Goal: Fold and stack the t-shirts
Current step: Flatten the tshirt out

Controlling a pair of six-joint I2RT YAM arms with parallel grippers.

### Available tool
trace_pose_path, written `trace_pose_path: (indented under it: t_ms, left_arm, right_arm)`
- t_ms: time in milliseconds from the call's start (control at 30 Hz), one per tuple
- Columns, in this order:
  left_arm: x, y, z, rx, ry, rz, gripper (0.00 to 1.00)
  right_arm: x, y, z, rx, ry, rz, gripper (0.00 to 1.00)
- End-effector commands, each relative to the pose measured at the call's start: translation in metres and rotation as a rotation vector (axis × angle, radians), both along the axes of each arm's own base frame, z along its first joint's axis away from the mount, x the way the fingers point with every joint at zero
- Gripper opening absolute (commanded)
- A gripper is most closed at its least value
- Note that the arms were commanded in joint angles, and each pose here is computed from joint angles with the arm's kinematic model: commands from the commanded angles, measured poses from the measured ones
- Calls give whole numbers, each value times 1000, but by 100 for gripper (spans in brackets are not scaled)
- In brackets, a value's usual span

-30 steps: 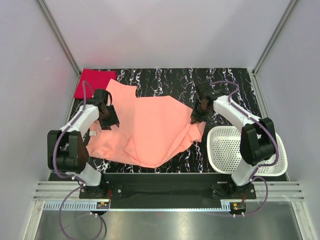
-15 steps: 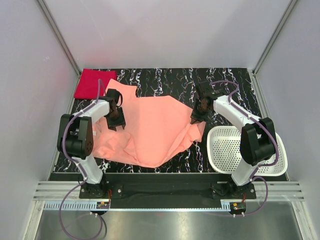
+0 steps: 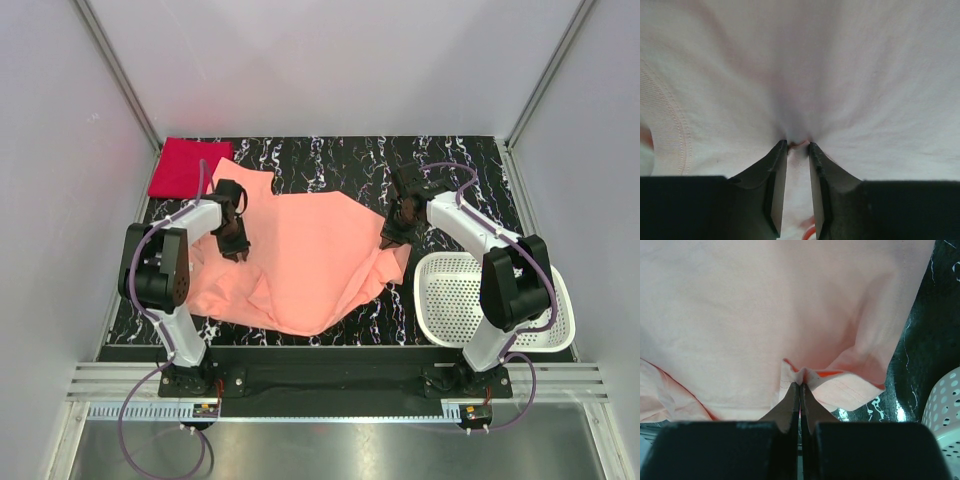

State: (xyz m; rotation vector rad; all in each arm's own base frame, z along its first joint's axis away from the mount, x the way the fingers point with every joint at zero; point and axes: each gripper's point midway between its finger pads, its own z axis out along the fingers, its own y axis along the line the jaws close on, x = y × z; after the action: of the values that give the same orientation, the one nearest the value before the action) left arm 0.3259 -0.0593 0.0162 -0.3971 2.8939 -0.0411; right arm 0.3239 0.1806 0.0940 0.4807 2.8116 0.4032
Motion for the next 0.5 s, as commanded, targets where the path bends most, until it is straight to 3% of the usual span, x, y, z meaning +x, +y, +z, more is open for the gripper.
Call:
trace_pose_path:
  t_ms: [0, 67, 167, 300, 467]
  left_arm:
    - [22, -3, 10, 7, -86, -17, 24]
    - [22, -3, 13, 13, -90, -15, 16]
    - [20, -3, 22, 21, -112, -10, 14]
    - [17, -3, 26, 19, -123, -9, 25]
    - [16, -3, 27, 25, -132, 0, 27]
  right_arm:
    - [2, 1, 2, 7, -19, 17, 0]
    - [2, 1, 3, 5, -20, 18, 0]
    - [2, 0, 4, 1, -19, 20, 0]
    - [2, 1, 5, 7, -20, 23, 0]
    - [0, 0, 3, 4, -16, 23, 0]
